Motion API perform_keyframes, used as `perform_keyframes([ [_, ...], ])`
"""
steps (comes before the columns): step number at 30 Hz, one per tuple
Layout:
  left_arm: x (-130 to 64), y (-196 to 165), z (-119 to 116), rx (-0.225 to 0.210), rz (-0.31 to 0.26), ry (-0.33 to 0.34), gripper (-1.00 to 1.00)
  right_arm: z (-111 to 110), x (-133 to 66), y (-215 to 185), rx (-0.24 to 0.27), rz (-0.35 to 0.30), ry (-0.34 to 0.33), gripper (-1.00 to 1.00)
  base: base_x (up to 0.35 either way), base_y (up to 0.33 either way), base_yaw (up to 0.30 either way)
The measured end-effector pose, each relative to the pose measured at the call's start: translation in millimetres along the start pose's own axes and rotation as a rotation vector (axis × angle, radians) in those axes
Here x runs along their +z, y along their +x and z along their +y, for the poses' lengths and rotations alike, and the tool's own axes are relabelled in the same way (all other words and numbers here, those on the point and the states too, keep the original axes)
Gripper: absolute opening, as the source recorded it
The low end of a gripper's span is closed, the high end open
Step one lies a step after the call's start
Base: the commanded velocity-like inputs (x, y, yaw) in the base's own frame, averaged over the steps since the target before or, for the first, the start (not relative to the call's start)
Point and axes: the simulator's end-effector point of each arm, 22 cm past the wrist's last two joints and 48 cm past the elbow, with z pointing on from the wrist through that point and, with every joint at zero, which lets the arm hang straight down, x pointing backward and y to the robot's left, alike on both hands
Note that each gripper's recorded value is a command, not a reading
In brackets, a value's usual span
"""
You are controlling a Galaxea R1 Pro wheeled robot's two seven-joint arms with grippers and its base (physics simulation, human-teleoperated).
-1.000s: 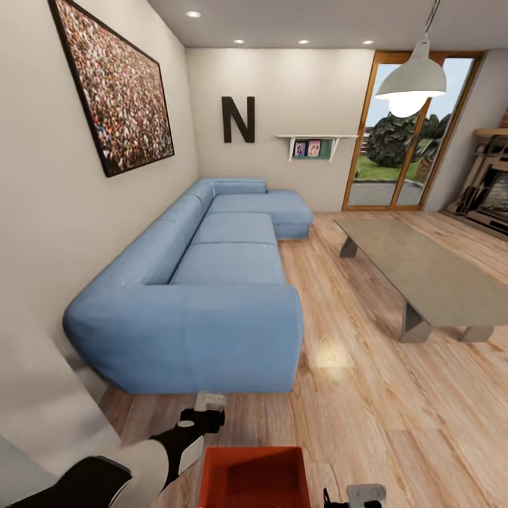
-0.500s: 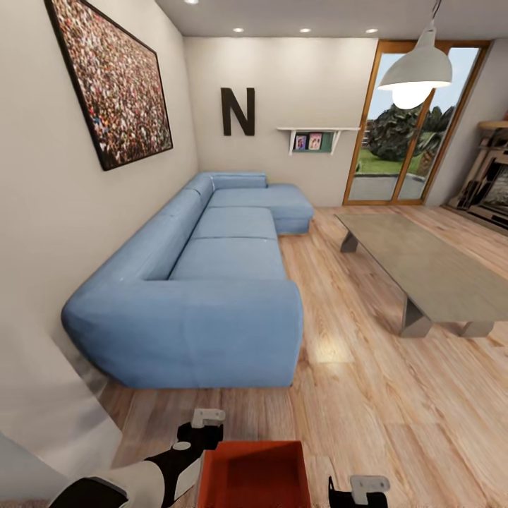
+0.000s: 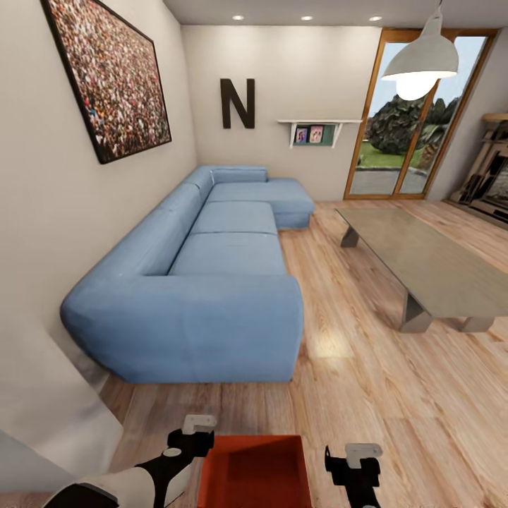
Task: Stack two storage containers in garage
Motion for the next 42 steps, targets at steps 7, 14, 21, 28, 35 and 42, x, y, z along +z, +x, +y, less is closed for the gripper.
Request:
perform_keyframes([
  [7, -1.6, 36.6, 19.3, -0.002, 0.049, -0.045, 1.00, 5.4, 9.4, -2.4, -0.014, 0.052, -0.009, 1.00, 0.000, 0.000, 0.000],
  [14, -0.6, 46.6, 20.8, -0.035, 0.072, -0.063, 1.00, 8.7, 20.4, -23.7, -0.007, 0.030, -0.009, 1.00, 0.000, 0.000, 0.000],
  [21, 1.0, 53.3, 18.8, -0.041, 0.088, -0.061, 1.00, 24.6, 21.1, -21.2, -0.041, 0.035, -0.044, 1.00, 0.000, 0.000, 0.000],
  [28, 2.8, 58.9, 17.3, -0.045, 0.098, -0.054, 1.00, 39.1, 17.3, 6.0, -0.080, 0.084, -0.079, 1.00, 0.000, 0.000, 0.000],
  [35, 4.8, 62.7, 14.9, -0.047, 0.105, -0.049, 1.00, 38.7, 16.8, 19.7, -0.081, 0.112, -0.079, 1.00, 0.000, 0.000, 0.000],
  [42, 6.8, 64.4, 7.2, -0.053, 0.109, -0.039, 1.00, 39.4, 17.4, 25.7, -0.082, 0.124, -0.081, 1.00, 0.000, 0.000, 0.000],
])
